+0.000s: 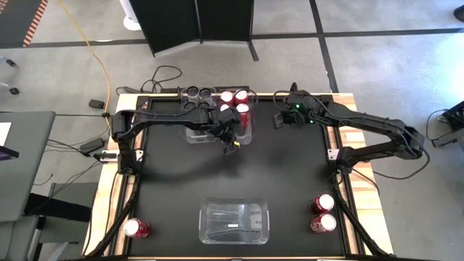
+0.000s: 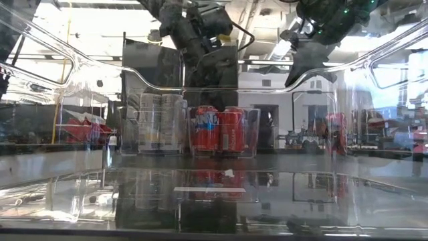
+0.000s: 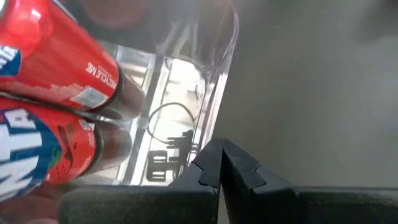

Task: Sort soda cans
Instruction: Adjust the top transparent bin, then put the bottom right red soda can into the bottom transparent bin

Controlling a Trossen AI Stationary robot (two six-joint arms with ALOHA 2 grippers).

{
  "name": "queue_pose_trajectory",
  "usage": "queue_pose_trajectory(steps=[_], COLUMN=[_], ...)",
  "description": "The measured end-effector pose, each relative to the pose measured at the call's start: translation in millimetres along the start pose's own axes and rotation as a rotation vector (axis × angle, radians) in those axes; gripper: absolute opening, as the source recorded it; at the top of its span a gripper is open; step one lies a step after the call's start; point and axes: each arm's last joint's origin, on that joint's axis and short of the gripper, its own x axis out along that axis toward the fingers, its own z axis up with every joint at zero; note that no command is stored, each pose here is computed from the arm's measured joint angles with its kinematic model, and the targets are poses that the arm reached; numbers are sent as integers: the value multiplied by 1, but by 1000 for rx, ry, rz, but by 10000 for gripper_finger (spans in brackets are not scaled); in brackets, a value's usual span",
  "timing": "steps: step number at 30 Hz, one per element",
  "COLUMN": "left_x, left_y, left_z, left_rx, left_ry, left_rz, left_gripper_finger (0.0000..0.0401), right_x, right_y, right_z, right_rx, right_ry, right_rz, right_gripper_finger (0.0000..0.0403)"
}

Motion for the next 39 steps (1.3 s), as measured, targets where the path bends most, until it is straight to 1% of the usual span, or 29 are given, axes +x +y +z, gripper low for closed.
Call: queue_pose_trajectory(steps=[6,9,11,13,16,19,21,24,26,29,32,36,39], left_x=[-1,-7,-14,-23,-35,-49,-58,-72,-81,-93,-97,-97,-101], left_y=[6,6,5,5,5,5,4,5,5,5,5,1,-13], left_z=[-1,3,7,16,24,34,40,49,55,63,67,66,65], left_rx=[-14,-12,-1,7,14,8,-2,-18,-39,-41,-21,-52,-32], left_ry=[6,28,36,11,6,-16,-38,-63,-91,-134,-170,-163,-166], left_rz=[15,16,20,35,34,27,21,15,13,17,43,39,17], left_gripper_finger=[0,0,1,6,26,55,73,95,105,109,107,104,103], right_x=[0,-1,-1,-2,-4,-6,-7,-9,-10,-13,-16,-25,-34], right_y=[0,5,10,15,23,27,28,27,24,19,16,18,22], right_z=[-1,-4,-8,-12,-20,-29,-37,-45,-50,-55,-61,-70,-79], right_rx=[-3,-22,-42,-60,-84,-36,-15,-41,-52,-35,-67,-113,-145], right_ry=[6,16,26,38,65,122,194,312,376,442,493,545,572], right_rz=[-2,14,32,51,78,75,78,108,93,36,3,0,14], right_gripper_finger=[0,3,11,23,44,64,73,81,84,84,85,85,96])
